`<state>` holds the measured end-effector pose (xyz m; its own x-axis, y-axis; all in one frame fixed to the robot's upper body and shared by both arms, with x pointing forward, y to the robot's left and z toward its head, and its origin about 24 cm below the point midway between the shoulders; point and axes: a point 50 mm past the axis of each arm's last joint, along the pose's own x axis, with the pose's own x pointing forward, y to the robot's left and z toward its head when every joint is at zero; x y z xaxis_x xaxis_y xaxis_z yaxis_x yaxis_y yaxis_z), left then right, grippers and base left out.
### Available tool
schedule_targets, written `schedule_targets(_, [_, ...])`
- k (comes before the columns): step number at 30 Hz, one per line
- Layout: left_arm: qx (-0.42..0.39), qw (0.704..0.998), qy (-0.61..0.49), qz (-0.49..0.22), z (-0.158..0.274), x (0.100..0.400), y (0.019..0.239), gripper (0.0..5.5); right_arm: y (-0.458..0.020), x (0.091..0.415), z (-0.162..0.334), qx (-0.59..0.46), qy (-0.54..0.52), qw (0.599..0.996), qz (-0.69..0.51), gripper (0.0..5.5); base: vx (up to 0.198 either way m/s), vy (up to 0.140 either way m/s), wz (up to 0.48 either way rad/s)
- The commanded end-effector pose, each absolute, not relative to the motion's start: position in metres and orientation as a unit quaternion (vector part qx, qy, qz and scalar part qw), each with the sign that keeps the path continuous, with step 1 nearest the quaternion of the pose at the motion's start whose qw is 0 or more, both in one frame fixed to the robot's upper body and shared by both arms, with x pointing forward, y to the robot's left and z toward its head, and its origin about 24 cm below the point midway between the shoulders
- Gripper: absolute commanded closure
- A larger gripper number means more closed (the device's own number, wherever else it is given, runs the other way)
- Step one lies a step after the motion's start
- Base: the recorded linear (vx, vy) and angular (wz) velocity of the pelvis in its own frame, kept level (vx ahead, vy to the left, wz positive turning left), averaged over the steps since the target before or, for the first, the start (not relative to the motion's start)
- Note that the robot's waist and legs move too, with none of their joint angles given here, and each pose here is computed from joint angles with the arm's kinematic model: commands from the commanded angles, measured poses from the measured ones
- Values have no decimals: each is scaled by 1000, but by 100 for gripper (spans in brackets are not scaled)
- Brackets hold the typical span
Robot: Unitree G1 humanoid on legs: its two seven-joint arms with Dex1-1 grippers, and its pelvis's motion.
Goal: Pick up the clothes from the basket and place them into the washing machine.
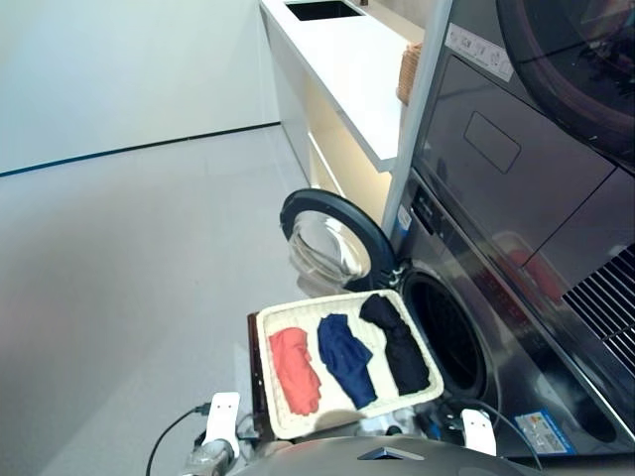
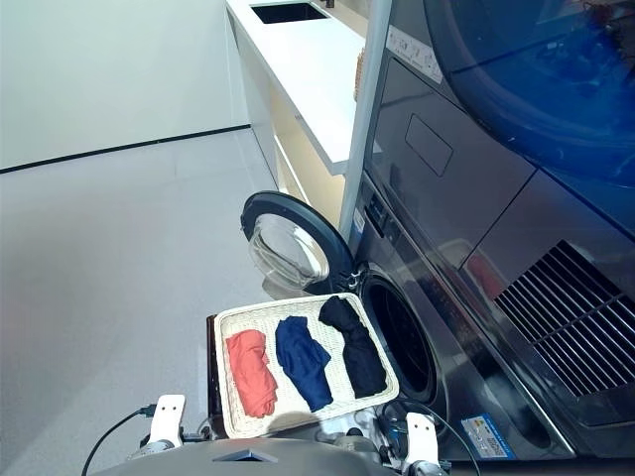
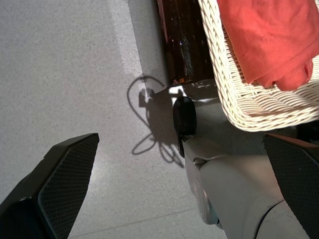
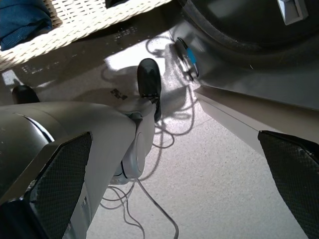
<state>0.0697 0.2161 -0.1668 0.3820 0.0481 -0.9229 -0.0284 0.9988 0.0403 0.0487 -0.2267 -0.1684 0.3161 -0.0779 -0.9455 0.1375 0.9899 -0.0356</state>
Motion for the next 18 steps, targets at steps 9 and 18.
schedule_targets(9, [35, 839, 542, 0, -163, 94, 215, 0, -234, 93, -158, -5, 533, 845, -38, 0, 0, 0, 0])
schedule_targets(18, [16, 895, 445, 13, -147, 146, 195, 0, -233, 124, -147, -25, 469, 881, -58, 0, 0, 0, 0])
